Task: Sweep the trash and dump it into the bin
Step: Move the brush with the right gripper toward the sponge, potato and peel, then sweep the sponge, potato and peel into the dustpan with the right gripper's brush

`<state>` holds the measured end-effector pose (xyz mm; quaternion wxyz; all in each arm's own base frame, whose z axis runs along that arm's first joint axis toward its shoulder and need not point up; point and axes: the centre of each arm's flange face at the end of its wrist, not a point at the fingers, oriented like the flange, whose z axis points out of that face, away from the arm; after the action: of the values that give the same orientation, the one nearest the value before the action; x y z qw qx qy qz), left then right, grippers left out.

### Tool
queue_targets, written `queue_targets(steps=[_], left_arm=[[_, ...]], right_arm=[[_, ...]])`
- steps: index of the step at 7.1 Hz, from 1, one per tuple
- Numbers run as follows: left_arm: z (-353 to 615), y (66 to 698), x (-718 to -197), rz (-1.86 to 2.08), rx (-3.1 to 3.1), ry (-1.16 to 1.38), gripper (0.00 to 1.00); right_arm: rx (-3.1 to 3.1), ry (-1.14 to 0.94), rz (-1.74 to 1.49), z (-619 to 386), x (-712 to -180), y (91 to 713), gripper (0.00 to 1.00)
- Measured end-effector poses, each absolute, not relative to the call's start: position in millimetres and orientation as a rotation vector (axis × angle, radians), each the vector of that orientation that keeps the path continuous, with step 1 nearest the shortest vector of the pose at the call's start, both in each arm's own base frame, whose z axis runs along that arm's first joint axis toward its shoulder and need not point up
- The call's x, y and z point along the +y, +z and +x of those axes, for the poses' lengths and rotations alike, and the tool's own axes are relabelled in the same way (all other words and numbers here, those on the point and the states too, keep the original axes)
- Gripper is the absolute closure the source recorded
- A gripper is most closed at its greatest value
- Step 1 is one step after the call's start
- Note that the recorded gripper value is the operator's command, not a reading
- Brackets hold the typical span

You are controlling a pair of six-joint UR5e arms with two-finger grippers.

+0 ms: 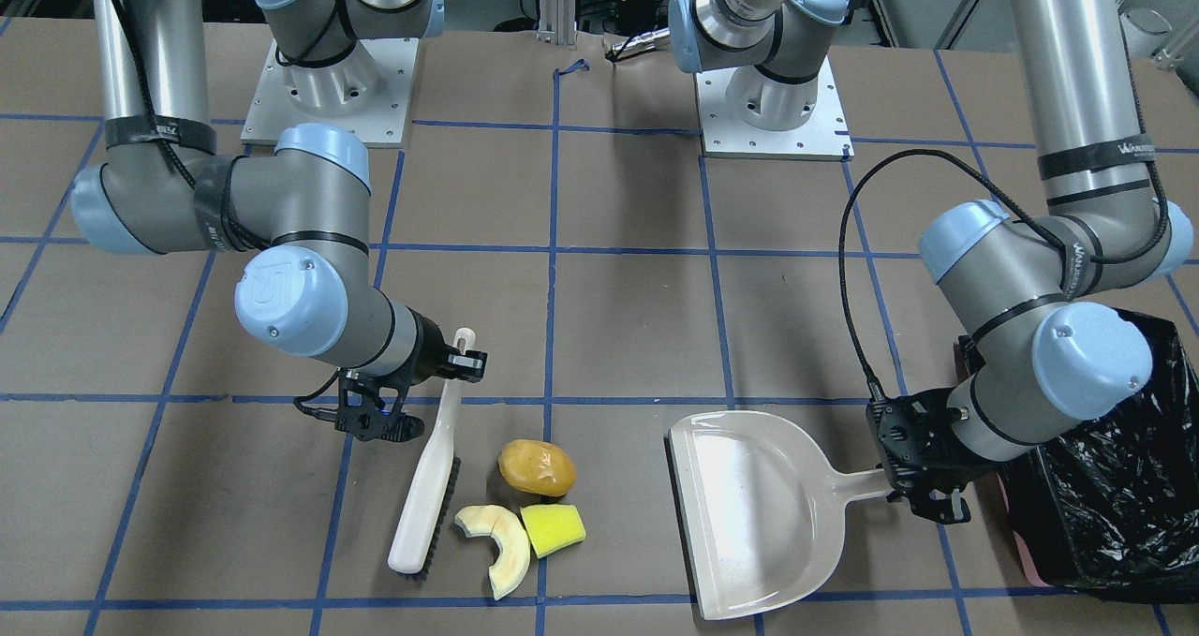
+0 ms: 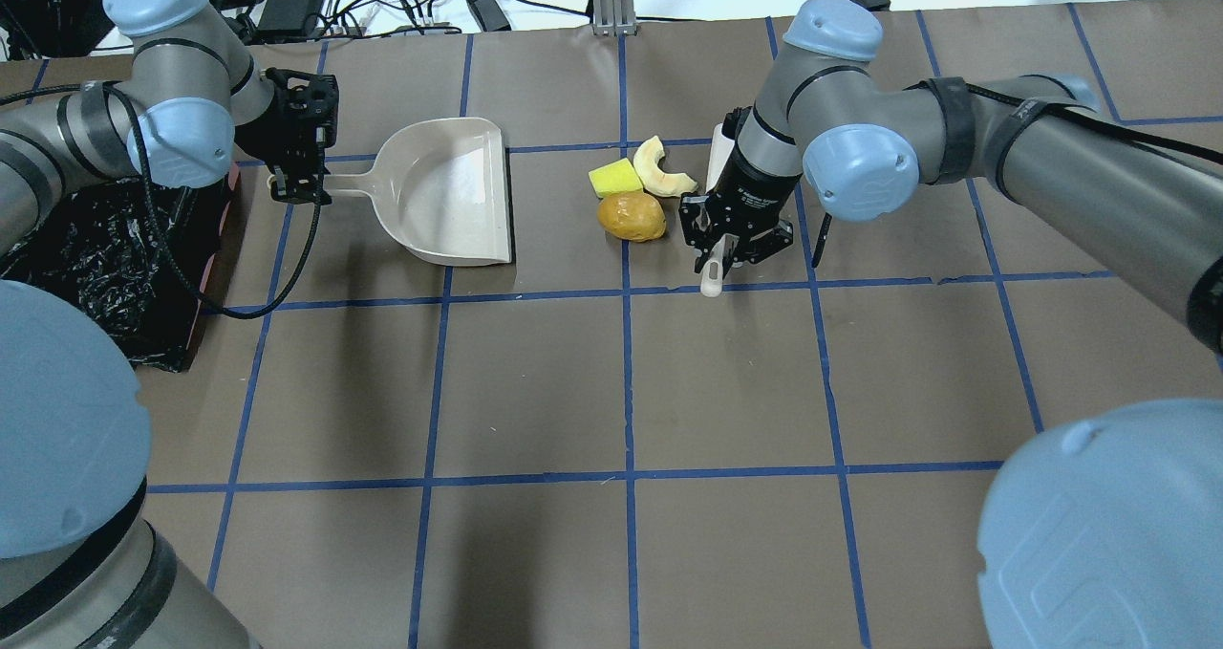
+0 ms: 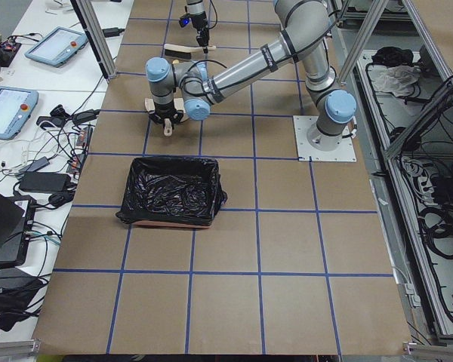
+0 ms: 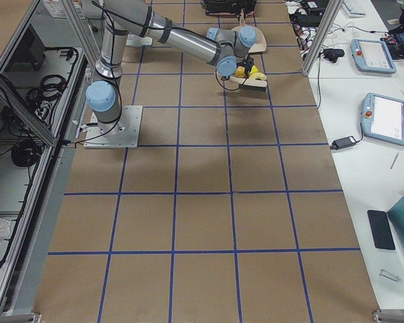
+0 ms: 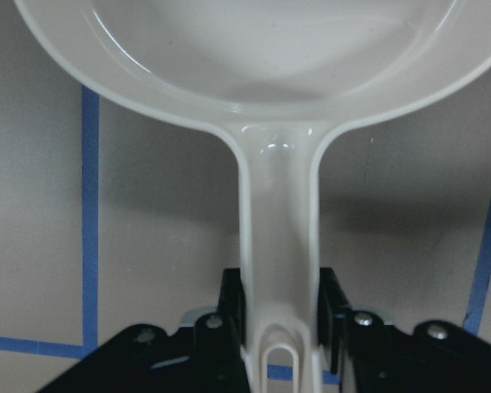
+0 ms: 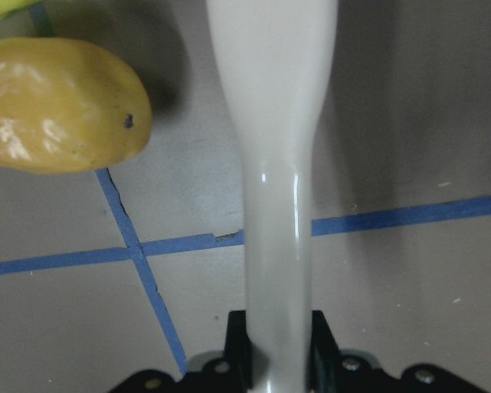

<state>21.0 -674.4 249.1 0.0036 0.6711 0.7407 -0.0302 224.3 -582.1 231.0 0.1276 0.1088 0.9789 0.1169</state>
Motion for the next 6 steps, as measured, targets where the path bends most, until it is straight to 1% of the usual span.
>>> queue_targets(steps=[3, 6], left_arm=[[20, 251, -675, 2.105, 2.318, -0.1, 1.0], [-6, 253, -678, 2.132, 2.281, -0.088, 1.0]], right_arm=[[2.843, 0.342, 0.344, 251, -579, 224, 1.0], [2.836, 0.344, 0.377, 288, -578, 223, 1.0]])
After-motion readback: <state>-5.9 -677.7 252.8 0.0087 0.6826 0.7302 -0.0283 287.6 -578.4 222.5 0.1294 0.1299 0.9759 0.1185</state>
